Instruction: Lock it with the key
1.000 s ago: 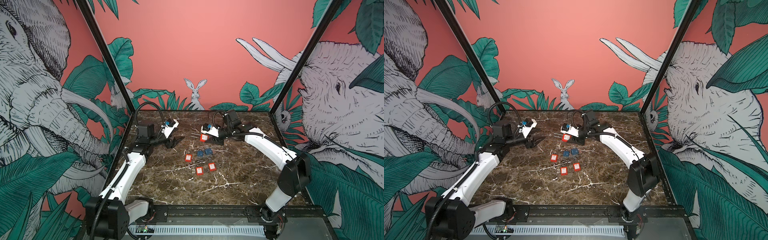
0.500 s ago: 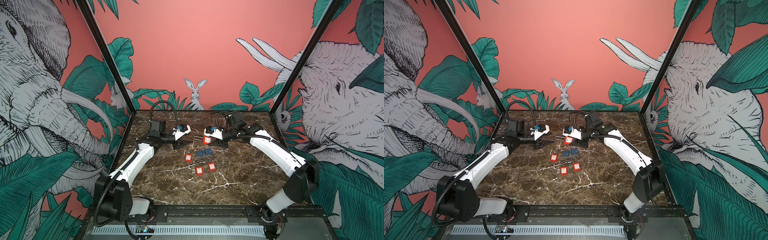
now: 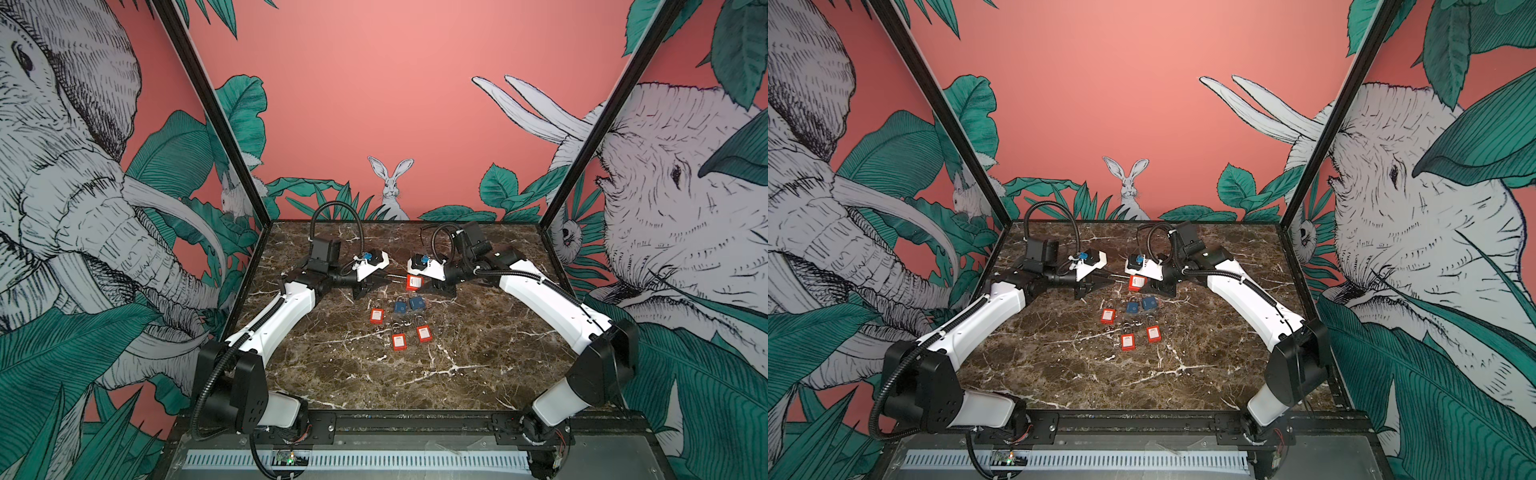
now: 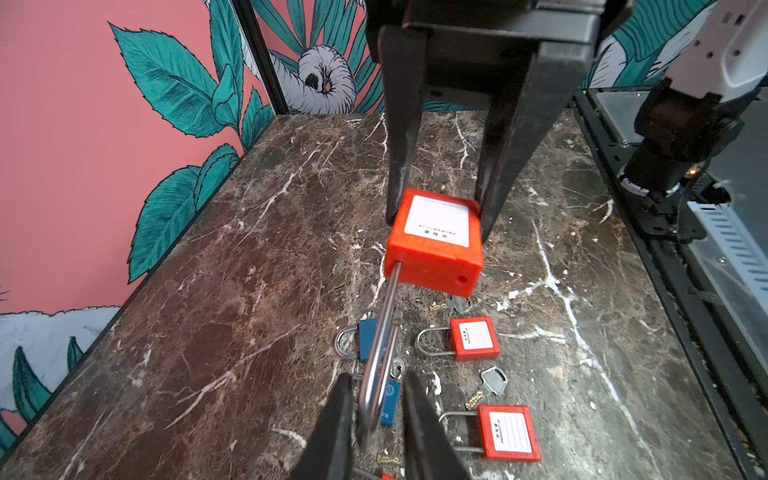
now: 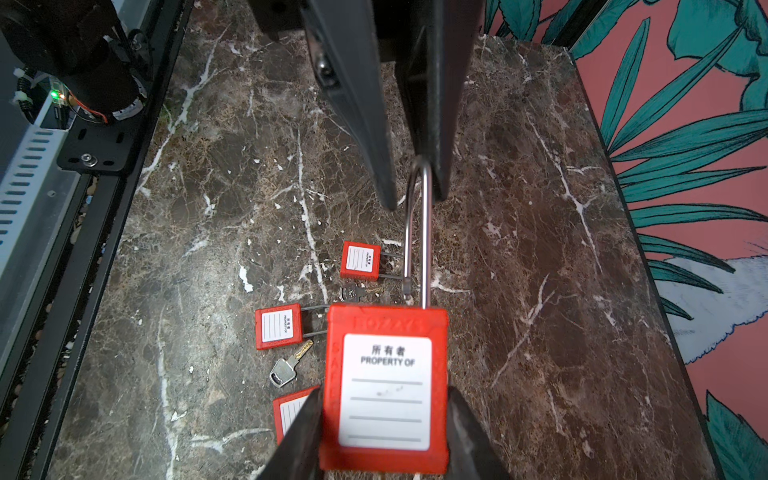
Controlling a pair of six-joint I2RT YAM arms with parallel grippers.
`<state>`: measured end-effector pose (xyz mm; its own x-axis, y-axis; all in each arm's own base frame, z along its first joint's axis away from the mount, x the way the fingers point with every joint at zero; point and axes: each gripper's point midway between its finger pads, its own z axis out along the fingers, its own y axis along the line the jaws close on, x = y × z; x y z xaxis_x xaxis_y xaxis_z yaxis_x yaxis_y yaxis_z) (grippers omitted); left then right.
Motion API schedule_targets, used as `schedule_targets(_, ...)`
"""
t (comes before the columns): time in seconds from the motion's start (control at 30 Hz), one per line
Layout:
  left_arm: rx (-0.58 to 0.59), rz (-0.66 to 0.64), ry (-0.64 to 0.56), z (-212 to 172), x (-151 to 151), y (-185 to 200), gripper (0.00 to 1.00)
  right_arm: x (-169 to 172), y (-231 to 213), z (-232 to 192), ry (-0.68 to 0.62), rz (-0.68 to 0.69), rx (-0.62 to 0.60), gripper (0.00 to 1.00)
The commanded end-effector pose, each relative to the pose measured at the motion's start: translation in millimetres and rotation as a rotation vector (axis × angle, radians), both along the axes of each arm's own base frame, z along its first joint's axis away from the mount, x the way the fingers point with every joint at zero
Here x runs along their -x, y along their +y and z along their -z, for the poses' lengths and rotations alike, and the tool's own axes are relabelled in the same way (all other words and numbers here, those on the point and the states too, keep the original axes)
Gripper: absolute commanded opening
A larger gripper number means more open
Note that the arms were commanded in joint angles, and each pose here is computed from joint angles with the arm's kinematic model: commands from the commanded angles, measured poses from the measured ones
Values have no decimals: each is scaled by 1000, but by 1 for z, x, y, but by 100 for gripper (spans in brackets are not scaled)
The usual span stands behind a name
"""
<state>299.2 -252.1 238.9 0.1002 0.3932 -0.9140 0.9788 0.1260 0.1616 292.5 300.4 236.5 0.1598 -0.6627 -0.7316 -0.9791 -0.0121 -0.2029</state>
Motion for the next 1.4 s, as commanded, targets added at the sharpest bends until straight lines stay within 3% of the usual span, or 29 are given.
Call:
schedule_targets(0.0,16,42,-3,-10,7,-5,17,4,3,-14,-48,-33,-21,14)
schedule_targets(0.17,15,52,29,-6,10,-5,1,1,4,-15,-62,-30,-19,15)
schedule_targets(0.23,29,60,57,-7,11,-6,0,0,4,-15,-74,-31,-18,20)
schedule_targets(0.47,83,43,118,-9,18,-10,0,-5,1,-9,-135,-26,-3,63)
schedule_targets(0.7,126,9,114,-12,17,-10,0,2,-18,-11,-49,0,56,78)
schedule_targets(0.83,171,17,101,-18,18,-12,0,10,-32,-24,67,26,78,77)
schedule_targets(1.03,188,65,92,-21,27,-16,0,9,-51,-17,87,80,124,70)
schedule_targets(1.37,187,120,61,-21,44,-28,0,8,-36,-11,170,29,78,59)
